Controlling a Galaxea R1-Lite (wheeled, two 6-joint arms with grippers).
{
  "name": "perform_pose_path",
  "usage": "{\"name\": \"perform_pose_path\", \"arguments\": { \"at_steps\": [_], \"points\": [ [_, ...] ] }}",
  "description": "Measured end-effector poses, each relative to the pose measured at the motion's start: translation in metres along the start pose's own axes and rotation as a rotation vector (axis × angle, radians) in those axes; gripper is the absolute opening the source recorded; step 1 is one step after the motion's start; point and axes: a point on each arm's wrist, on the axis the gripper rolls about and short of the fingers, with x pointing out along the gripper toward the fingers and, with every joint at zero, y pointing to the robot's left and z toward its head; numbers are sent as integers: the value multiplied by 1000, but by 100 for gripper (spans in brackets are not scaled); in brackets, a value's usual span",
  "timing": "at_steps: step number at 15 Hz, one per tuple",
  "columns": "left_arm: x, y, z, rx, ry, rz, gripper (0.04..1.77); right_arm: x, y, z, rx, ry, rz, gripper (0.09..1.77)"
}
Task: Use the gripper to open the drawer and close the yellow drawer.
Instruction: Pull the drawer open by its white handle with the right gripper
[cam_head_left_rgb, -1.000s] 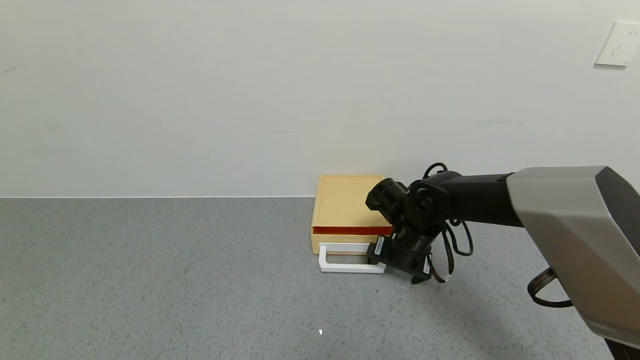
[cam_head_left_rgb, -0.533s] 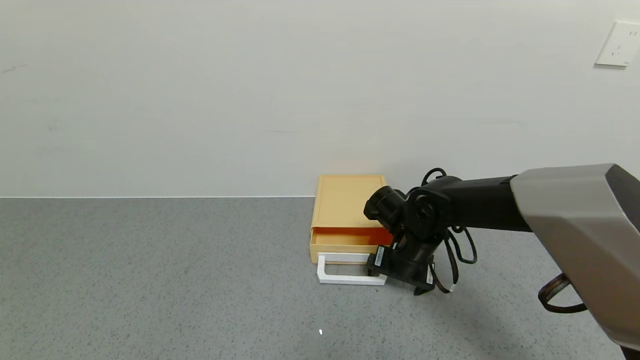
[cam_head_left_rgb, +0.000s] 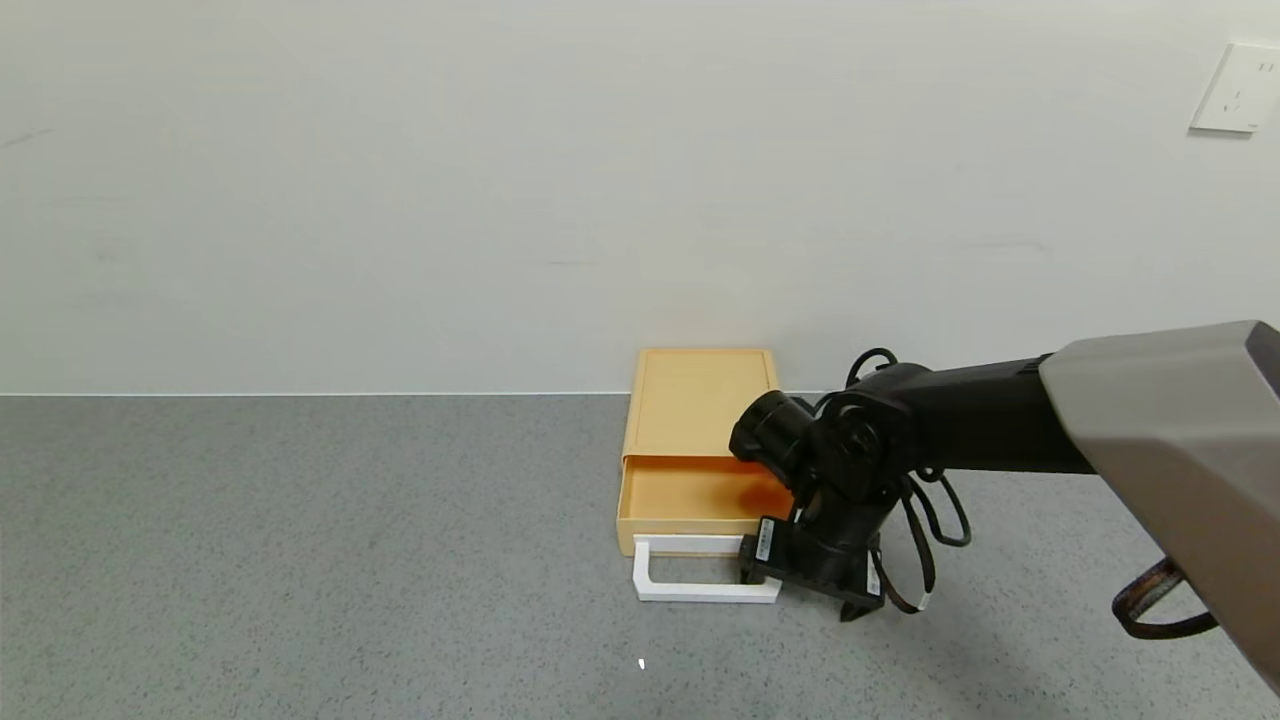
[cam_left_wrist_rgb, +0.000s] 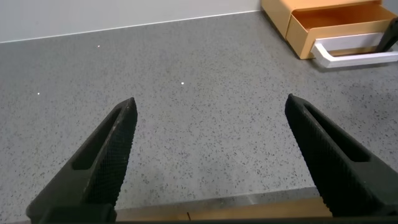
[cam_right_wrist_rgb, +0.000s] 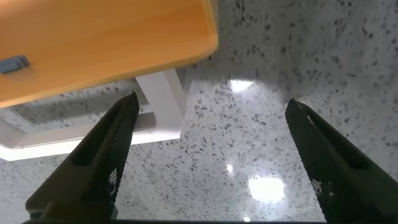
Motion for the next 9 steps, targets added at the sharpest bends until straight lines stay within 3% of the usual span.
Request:
{"name": "perform_pose_path", "arguments": {
  "at_steps": [9],
  "points": [
    [0, 0, 0, 0, 0, 0, 172, -9, -7, -23, -42, 29, -30, 171]
  ]
}}
